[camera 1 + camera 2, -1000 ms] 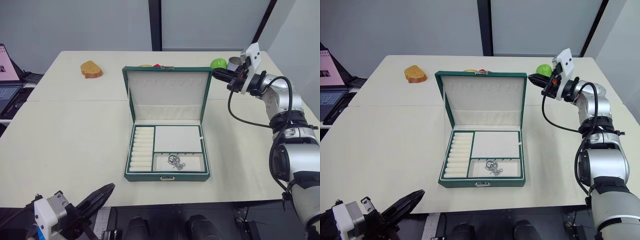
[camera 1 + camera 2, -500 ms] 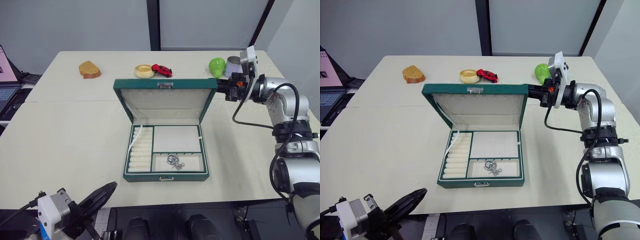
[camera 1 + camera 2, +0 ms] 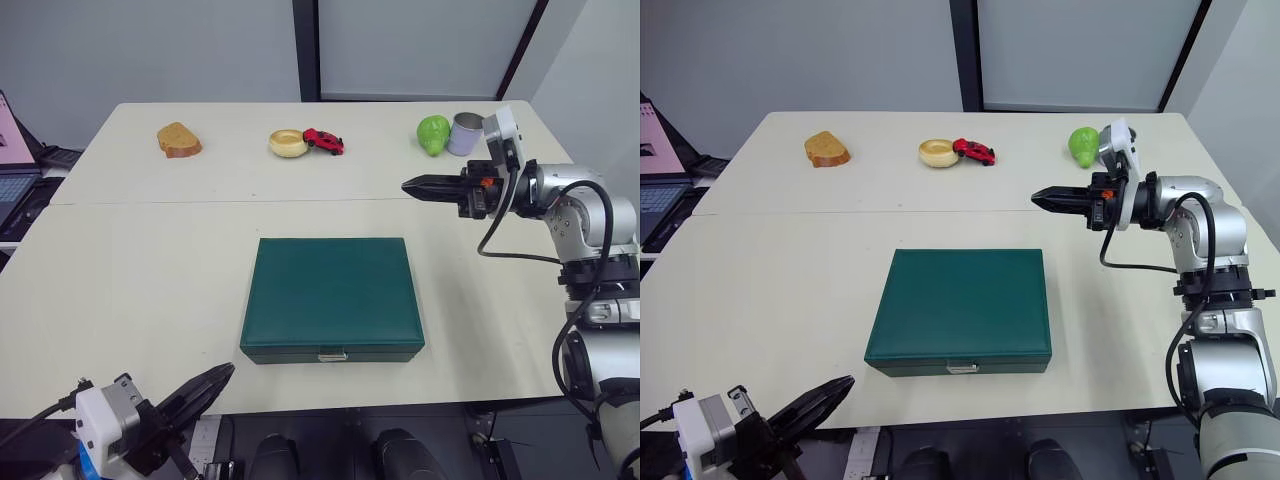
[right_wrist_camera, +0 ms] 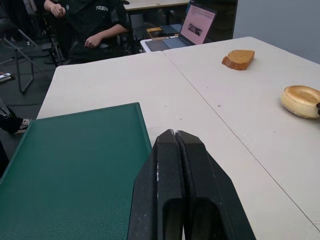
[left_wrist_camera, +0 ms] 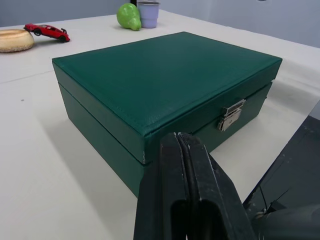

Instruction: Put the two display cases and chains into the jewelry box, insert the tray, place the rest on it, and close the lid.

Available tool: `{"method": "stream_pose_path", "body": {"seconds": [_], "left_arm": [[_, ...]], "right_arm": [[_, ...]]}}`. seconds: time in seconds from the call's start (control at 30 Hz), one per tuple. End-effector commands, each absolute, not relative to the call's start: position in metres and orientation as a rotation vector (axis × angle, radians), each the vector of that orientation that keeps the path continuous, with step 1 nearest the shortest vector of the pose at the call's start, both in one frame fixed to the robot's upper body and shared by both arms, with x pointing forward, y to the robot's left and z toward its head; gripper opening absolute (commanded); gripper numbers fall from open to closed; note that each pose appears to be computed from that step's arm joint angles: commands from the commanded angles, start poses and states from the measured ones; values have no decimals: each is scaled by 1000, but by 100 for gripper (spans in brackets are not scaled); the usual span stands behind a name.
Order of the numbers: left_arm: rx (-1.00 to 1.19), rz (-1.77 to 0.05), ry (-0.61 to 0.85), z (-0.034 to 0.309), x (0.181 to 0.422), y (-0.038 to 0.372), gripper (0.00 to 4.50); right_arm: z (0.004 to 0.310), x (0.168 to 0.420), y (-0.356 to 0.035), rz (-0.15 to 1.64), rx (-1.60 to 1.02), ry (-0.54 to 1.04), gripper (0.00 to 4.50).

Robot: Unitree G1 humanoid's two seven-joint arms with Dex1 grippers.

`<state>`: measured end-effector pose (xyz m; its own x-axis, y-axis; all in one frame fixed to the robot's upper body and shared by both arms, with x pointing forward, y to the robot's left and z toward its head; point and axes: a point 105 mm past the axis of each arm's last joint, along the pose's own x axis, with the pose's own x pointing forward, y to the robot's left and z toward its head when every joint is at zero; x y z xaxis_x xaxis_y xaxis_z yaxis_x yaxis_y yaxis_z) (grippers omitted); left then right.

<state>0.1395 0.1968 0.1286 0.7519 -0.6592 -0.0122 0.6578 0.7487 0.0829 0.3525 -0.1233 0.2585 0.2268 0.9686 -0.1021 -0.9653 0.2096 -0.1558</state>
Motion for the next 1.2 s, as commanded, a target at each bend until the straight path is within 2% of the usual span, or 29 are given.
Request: {"method": "stream_pose_path", "body": {"seconds": [0.03,0.17,0.2,0.3,0.47,0.6,0.73,1.0,1.2], "left_arm": [[63,-705,4,134,138,197,0],[38,-669,102,131,145,208,0],[42,-651,124,131,148,213,0],[37,-592,177,128,159,232,55],[42,-512,209,125,185,261,205],[66,-512,201,124,208,270,330],[91,-502,204,126,242,289,449],[88,-485,139,133,277,303,450],[125,-478,176,124,282,312,450]], "right_arm": [[267,347,-129,1334,-222,-55,2],[257,344,-142,1292,-205,-30,2],[254,344,-147,1275,-195,-20,21],[233,339,-171,1201,-169,56,80],[197,328,-217,1043,-160,138,195],[178,324,-239,947,-165,157,302],[158,320,-260,852,-200,169,433],[133,311,-275,775,-177,185,442],[126,306,-280,752,-199,209,442]]}}
